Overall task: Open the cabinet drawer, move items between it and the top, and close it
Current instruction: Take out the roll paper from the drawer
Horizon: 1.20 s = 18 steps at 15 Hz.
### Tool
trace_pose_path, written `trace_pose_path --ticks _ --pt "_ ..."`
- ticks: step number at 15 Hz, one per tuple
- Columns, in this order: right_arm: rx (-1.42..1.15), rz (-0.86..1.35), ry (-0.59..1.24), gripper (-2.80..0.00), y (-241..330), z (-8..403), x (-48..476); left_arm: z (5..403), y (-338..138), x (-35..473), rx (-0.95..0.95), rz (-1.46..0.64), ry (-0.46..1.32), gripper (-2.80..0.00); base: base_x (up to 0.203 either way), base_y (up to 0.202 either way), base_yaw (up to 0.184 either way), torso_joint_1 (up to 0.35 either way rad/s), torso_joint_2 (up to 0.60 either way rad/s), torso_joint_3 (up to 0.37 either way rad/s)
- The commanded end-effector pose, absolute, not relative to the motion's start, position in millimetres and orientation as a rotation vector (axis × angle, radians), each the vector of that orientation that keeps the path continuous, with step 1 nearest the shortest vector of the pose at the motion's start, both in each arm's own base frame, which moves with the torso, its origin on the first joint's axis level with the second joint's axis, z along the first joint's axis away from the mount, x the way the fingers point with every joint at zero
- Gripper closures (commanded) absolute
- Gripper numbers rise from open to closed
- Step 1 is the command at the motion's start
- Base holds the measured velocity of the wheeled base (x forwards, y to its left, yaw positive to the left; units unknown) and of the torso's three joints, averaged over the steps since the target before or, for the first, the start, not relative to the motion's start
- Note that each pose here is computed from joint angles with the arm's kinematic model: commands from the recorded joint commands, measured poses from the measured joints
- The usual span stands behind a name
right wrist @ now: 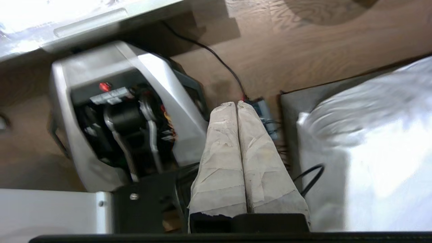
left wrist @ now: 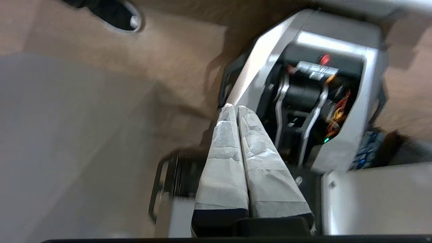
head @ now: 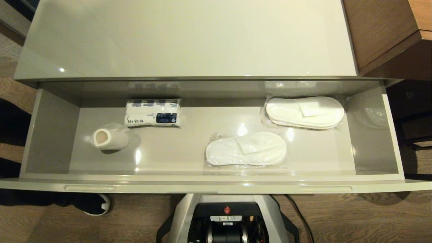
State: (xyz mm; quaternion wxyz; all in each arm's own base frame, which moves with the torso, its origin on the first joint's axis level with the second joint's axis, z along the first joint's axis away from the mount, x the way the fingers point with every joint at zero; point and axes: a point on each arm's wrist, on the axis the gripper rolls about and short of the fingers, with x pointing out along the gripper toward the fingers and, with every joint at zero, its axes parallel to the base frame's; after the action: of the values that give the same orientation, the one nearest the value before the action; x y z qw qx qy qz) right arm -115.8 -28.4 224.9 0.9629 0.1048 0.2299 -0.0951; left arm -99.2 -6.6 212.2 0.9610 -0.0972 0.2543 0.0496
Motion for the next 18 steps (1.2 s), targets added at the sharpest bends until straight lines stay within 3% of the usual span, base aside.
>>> trace_pose_path --ticks 1,9,11,15,18 --pt "0.285 -0.196 0.422 0.0 -30.6 217.9 -130.3 203.7 -6.5 -112.0 -0.19 0.124 0.46 0.0 0.0 0.0 0.0 0.0 0.0 0.0" --pt "0.338 -0.051 0.504 0.0 -4.8 212.9 -146.5 159.2 0.8 -126.0 -0.12 0.112 0.456 0.0 0.0 0.0 0.0 0.0 0.0 0.0" --pt "0.237 0.021 0.465 0.0 4.2 194.7 -152.7 149.3 1.0 -126.5 -0.082 0.104 0.466 0.0 0.0 0.0 0.0 0.0 0.0 0.0" --pt "0.075 -0.106 0.47 0.0 -0.4 138.0 -127.9 127.7 1.2 -128.1 -0.03 0.094 0.457 0.0 0.0 0.0 0.0 0.0 0.0 0.0" --pt "0.063 -0.133 0.465 0.0 -1.3 131.3 -122.0 127.0 1.3 -127.5 -0.031 0.101 0.461 0.0 0.0 0.0 0.0 0.0 0.0 0.0"
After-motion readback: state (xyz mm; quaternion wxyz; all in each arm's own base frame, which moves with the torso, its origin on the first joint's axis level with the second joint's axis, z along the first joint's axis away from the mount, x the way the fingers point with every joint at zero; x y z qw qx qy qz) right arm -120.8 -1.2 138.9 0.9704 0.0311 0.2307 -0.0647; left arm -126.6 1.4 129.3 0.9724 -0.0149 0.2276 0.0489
